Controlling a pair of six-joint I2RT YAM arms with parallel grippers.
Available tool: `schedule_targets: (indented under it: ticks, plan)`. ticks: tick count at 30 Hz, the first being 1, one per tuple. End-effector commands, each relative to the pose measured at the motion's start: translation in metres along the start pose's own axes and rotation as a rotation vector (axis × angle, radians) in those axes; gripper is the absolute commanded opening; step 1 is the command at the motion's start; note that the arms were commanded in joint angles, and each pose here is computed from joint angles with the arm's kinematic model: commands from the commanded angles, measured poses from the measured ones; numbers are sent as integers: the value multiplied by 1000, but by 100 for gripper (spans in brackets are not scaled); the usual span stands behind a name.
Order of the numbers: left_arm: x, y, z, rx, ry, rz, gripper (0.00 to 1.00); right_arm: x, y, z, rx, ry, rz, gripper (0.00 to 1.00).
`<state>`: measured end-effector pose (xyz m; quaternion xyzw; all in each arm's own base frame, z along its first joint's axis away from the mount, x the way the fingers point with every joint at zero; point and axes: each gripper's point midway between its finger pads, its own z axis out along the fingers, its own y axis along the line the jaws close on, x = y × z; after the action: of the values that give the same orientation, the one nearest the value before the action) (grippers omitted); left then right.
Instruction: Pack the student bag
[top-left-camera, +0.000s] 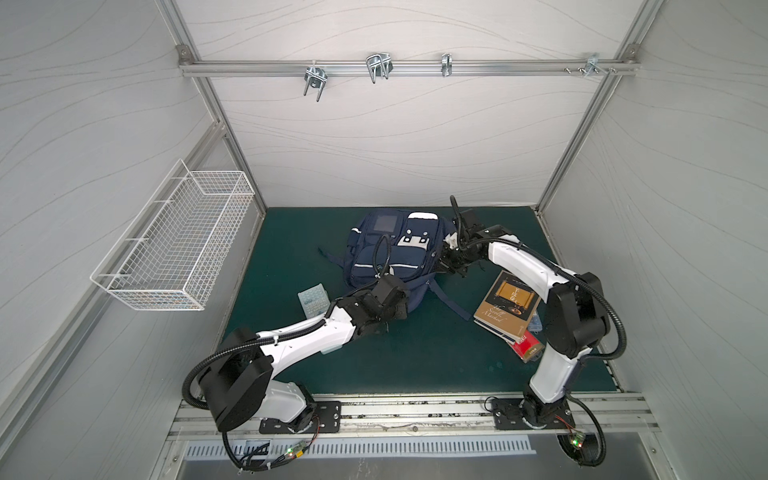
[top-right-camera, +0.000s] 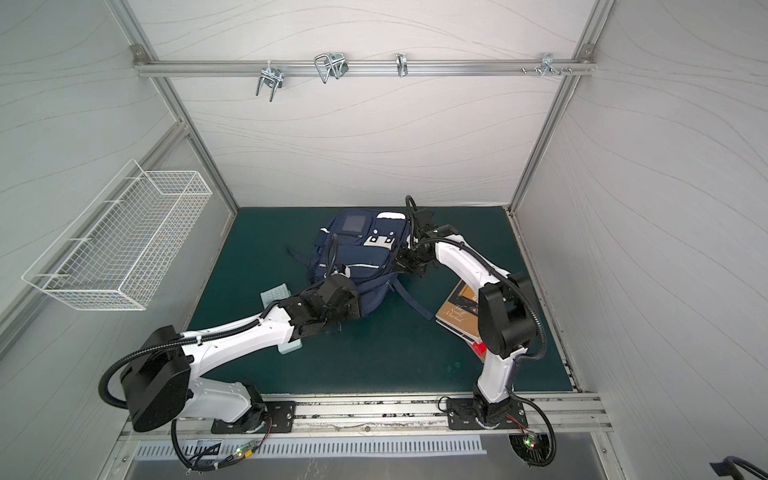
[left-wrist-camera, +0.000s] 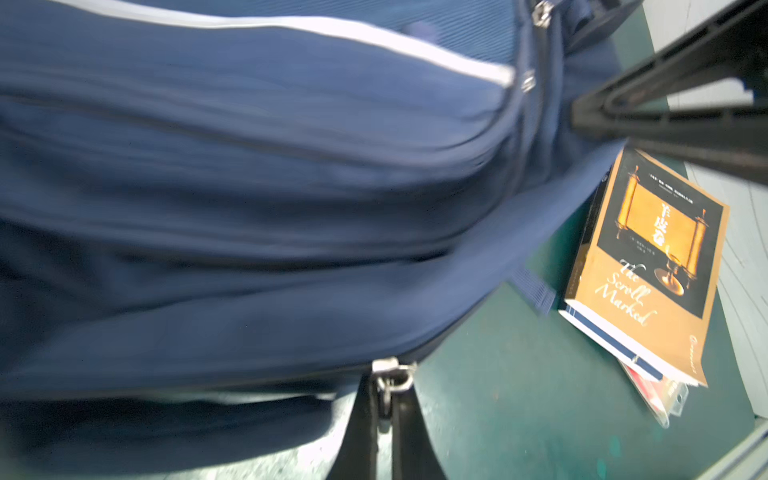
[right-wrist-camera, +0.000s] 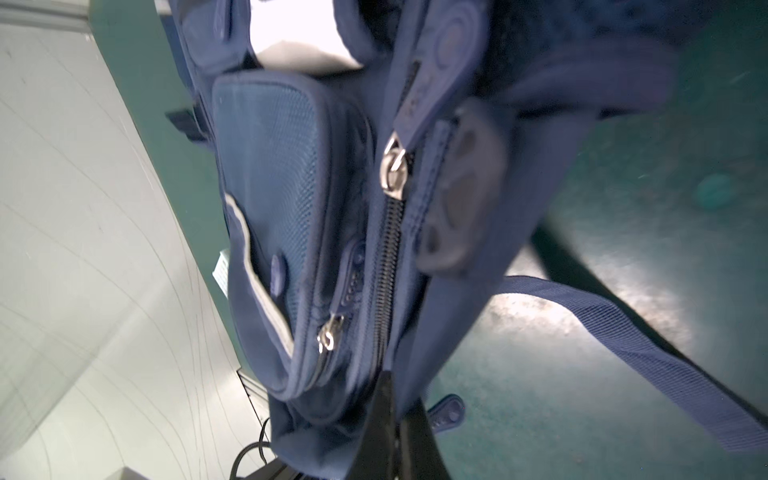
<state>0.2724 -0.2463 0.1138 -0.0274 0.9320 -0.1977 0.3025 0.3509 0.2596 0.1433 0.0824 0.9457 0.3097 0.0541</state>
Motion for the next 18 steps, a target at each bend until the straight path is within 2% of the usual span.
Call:
schedule_targets:
  ticks: [1,2,5,6,7,11,13,18]
  plan:
    - [12,5,-4,0,49,21,0,5,17,-5,-49,-7,-72,3]
    - [12,0,-4,24,54,21,0,12,19,-3,-45,5,-83,14]
    - [6,-16,-1,73,60,26,0,29,20,-12,-14,-17,-116,60]
    - [4,-23,0,90,63,30,0,35,19,-18,-7,-41,-122,72]
    - [2,-28,0,109,65,29,0,43,19,-23,-12,-53,-120,77]
    - [-1,-46,0,178,71,22,0,80,13,-26,-25,-5,-79,79]
    - [-2,-52,-1,200,73,23,0,94,8,-23,-31,13,-40,75]
    - [-2,-64,-9,255,54,50,0,100,8,-10,-85,30,75,71]
